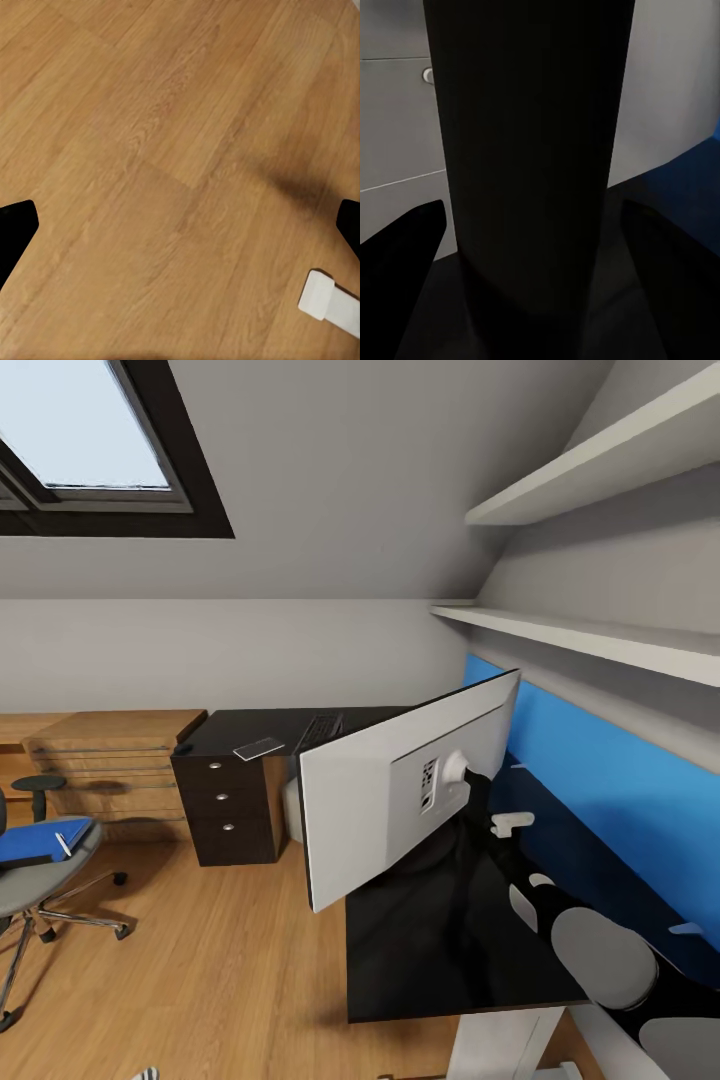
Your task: In the bedroom, organize the workspace by keeping the computer under the desk, ensuring the monitor is on the desk, placing the keyboard on the desk next to the monitor, placing the mouse on the desk next to the keyboard, moving the folder from the swivel chair onto the desk next to the mouse, stacking the notebook on top of the folder with the pen on top of the notebook, and positioning the swivel chair next to the desk.
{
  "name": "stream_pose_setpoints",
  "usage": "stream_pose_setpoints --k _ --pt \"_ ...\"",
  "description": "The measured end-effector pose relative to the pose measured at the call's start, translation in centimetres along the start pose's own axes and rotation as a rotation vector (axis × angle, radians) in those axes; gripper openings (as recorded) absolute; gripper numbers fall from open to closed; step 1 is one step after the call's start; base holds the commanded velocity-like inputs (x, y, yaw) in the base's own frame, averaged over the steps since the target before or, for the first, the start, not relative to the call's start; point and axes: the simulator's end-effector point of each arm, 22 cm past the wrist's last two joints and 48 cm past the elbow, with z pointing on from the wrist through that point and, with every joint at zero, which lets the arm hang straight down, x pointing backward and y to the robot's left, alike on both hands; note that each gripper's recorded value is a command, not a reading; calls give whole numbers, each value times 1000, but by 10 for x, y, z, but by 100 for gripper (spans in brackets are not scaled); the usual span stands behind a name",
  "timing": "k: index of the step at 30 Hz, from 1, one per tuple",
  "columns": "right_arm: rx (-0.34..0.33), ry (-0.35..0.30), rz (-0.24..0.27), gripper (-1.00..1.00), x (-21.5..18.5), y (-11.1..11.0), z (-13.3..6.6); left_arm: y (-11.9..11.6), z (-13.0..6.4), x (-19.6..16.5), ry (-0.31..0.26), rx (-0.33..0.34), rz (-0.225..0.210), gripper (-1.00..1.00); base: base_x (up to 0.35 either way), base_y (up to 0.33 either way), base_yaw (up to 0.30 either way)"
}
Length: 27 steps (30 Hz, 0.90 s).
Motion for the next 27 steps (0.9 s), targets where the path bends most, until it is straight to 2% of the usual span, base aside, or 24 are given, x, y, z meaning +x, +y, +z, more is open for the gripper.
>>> stream_pose_setpoints --k 13,16,27 --pt "-2 0 10 -100 0 3 1 0 0 0 0 1 1 100 0 -29 0" --pt "-19 -1 -6 -100 0 8 1 0 0 0 1 1 1 100 0 -137 0" --pt "-14 0 -4 -100 0 6 1 -1 0 1 1 1 0 100 0 -23 0"
